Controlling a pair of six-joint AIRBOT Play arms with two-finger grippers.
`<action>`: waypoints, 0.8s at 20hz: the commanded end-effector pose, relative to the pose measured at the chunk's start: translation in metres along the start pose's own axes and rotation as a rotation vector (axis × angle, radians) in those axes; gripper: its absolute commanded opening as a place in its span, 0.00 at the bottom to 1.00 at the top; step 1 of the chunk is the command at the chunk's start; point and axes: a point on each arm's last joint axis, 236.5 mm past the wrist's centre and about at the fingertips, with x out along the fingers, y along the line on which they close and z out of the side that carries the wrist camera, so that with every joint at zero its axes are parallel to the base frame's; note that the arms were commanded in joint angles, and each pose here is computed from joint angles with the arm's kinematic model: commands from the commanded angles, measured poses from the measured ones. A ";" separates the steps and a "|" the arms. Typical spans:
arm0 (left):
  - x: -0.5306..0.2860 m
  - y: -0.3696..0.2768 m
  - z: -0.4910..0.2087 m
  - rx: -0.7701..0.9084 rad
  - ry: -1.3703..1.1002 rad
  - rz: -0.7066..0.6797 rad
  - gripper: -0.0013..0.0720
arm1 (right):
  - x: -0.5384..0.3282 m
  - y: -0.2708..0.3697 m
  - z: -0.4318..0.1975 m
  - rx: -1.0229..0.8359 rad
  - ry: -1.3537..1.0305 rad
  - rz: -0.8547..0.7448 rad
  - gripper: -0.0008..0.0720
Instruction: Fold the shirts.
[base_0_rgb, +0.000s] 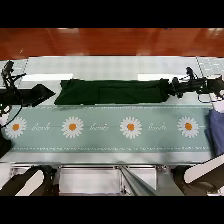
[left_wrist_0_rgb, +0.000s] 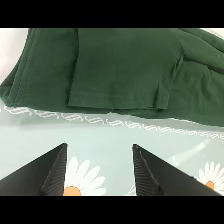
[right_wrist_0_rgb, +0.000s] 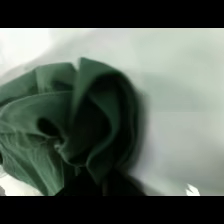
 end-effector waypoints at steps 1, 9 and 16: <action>0.000 0.000 0.001 0.001 -0.002 0.000 0.71 | -0.013 0.012 0.002 -0.037 -0.018 0.010 0.04; 0.007 -0.035 -0.001 0.046 -0.009 -0.089 0.70 | -0.129 0.058 -0.006 -0.215 -0.163 -0.059 0.04; 0.074 -0.172 -0.028 0.304 0.032 -0.292 0.04 | -0.203 0.126 -0.057 -0.376 -0.254 -0.128 0.04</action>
